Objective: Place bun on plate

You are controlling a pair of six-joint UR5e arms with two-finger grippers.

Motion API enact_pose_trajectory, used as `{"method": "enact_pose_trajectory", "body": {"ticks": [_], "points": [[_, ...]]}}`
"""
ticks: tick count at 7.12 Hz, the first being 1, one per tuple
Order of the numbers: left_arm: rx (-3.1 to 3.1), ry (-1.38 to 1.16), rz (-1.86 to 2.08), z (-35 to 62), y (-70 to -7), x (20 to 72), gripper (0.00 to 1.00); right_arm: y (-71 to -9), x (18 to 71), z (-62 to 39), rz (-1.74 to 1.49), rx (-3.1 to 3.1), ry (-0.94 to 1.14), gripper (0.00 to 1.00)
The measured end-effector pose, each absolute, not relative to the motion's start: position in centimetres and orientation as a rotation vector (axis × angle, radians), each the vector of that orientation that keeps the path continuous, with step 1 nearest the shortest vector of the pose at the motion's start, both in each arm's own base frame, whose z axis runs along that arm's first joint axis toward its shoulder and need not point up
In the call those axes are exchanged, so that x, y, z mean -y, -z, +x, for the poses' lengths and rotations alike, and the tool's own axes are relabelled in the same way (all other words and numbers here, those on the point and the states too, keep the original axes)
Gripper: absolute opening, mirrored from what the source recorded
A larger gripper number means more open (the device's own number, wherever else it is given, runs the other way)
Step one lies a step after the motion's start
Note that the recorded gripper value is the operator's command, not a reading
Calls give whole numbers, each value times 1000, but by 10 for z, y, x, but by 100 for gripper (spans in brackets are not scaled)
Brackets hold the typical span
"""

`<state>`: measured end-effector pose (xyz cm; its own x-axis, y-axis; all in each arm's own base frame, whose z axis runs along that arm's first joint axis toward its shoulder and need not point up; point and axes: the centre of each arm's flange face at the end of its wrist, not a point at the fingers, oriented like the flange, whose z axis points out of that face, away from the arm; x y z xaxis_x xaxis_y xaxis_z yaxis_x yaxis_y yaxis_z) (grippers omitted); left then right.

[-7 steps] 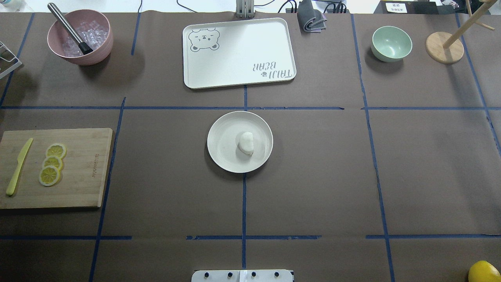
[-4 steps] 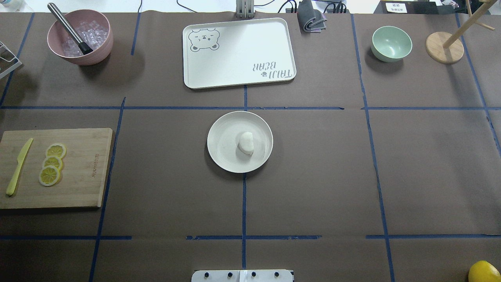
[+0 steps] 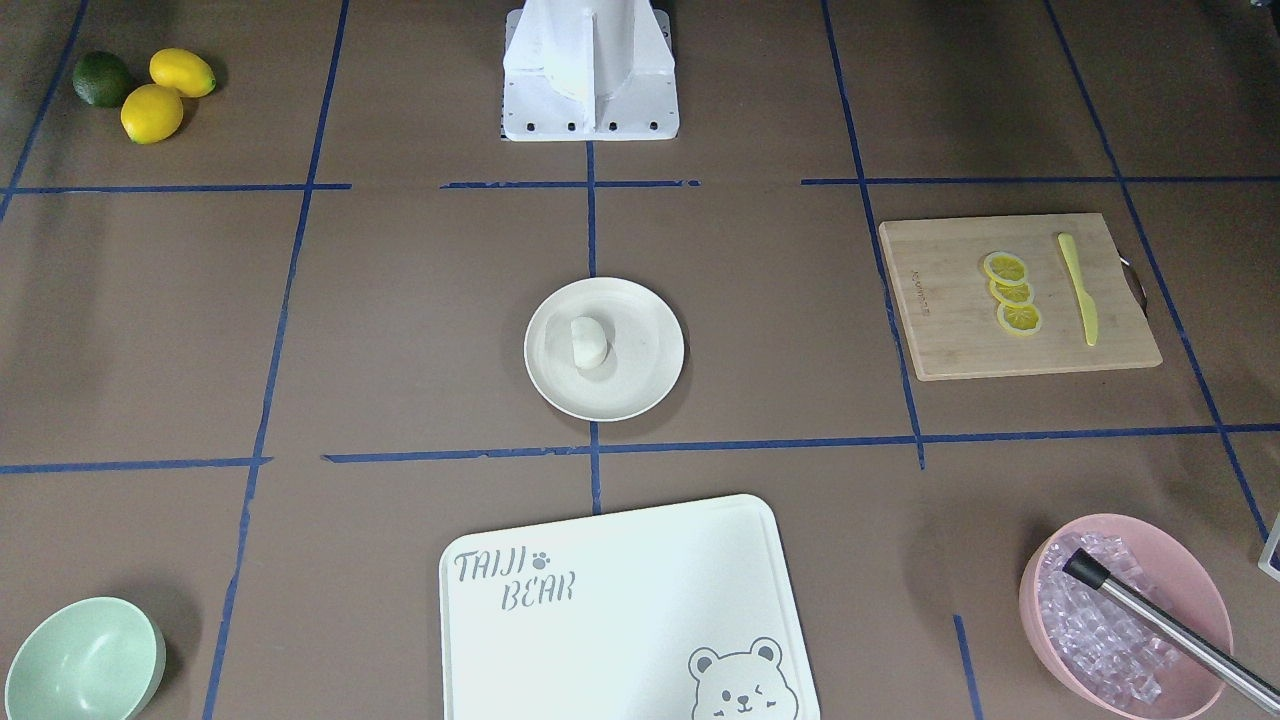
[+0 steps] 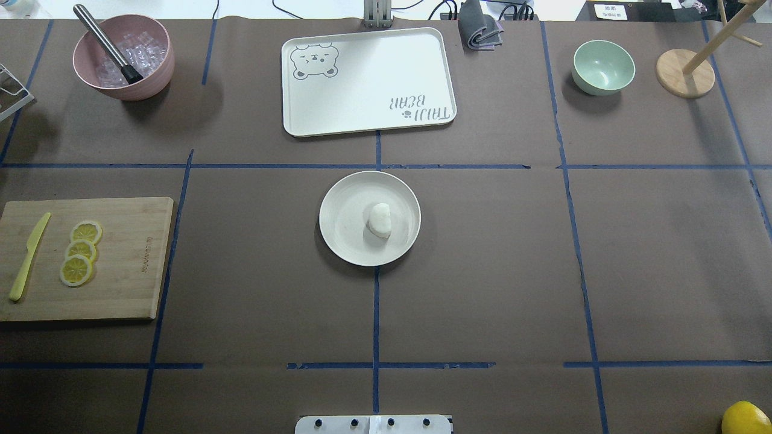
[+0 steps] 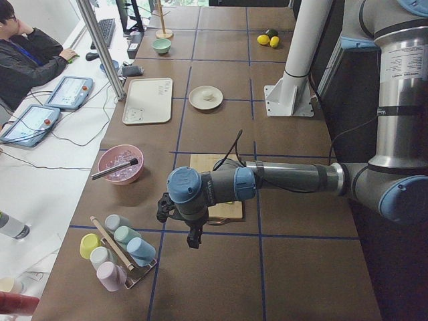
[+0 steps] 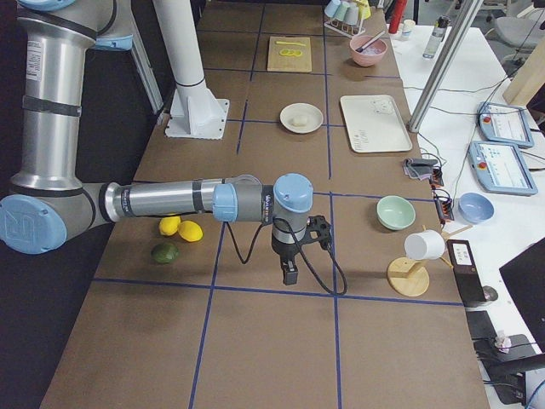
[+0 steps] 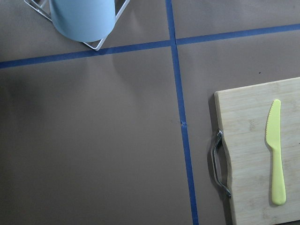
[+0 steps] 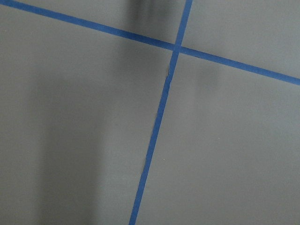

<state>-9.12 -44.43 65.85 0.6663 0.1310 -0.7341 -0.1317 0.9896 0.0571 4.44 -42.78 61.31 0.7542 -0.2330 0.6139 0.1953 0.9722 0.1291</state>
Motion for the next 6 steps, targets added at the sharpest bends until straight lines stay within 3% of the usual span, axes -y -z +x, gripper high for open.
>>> {"method": "enact_pose_trajectory", "body": {"ticks": [6], "points": [[-831,-144,-6,-91,-661,444,100,-614,428,44,57,679,233,100]]}}
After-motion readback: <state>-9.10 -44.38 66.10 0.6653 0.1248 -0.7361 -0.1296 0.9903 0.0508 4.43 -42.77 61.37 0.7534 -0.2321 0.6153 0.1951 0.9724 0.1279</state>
